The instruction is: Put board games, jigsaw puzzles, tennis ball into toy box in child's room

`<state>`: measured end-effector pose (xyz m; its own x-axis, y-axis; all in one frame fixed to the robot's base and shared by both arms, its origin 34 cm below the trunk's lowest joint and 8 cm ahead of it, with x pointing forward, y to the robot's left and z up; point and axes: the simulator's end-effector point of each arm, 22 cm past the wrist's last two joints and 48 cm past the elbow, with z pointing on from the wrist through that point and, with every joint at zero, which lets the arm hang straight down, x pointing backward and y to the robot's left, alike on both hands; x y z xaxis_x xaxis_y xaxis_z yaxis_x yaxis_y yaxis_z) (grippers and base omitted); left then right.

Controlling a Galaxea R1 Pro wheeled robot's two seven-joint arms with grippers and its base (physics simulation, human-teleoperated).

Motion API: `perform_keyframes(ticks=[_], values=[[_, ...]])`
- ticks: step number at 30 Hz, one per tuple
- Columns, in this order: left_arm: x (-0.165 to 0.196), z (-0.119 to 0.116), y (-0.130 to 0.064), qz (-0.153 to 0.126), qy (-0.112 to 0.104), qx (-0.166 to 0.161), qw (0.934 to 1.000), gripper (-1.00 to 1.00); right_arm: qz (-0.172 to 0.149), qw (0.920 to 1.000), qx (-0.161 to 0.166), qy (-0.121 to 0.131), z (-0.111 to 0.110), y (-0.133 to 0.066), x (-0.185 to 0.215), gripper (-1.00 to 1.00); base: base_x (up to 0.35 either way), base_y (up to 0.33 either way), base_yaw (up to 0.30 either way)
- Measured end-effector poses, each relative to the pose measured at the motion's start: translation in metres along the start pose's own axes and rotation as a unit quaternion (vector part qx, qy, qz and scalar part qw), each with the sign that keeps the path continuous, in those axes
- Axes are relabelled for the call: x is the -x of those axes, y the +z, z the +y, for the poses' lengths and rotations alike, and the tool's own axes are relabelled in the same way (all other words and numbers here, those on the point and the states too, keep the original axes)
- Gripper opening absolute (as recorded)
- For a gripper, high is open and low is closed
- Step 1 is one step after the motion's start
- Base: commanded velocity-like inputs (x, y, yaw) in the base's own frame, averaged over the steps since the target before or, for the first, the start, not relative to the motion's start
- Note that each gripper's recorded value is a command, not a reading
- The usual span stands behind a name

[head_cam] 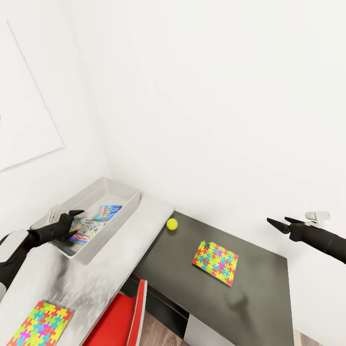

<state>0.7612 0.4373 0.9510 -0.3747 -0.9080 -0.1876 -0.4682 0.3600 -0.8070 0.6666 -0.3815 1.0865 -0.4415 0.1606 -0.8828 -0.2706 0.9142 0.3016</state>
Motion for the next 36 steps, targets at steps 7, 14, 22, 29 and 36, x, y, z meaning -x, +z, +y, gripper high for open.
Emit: perform_keyframes(ticks=[7, 14, 22, 29, 36], values=[[-0.020, -0.117, -0.035, 0.003, 0.097, -0.111, 0.9891, 1.00, 0.000, 1.0000, -0.001, 0.000, 0.000, 0.000, 0.000, 1.00, 0.000, 0.000, 0.000], [-0.068, -0.208, -0.080, 0.019, 0.145, -0.180, 0.9726, 1.00, 0.001, 1.0000, 0.001, 0.000, 0.001, 0.001, -0.002, 1.00, 0.000, 0.000, 0.000], [-0.091, -0.231, -0.092, 0.034, 0.146, -0.211, 0.9660, 1.00, 0.001, 1.0000, 0.000, 0.002, 0.000, 0.001, 0.000, 1.00, -0.105, 0.000, 0.000], [-0.097, -0.235, -0.095, 0.043, 0.138, -0.221, 0.9645, 1.00, 0.003, 1.0000, 0.002, 0.003, 0.001, 0.002, -0.001, 1.00, -0.229, 0.016, 0.000], [-0.102, -0.246, -0.104, 0.044, 0.146, -0.236, 0.9597, 1.00, 0.004, 1.0000, 0.003, 0.005, 0.004, 0.004, -0.002, 1.00, -0.041, 0.006, 0.000]])
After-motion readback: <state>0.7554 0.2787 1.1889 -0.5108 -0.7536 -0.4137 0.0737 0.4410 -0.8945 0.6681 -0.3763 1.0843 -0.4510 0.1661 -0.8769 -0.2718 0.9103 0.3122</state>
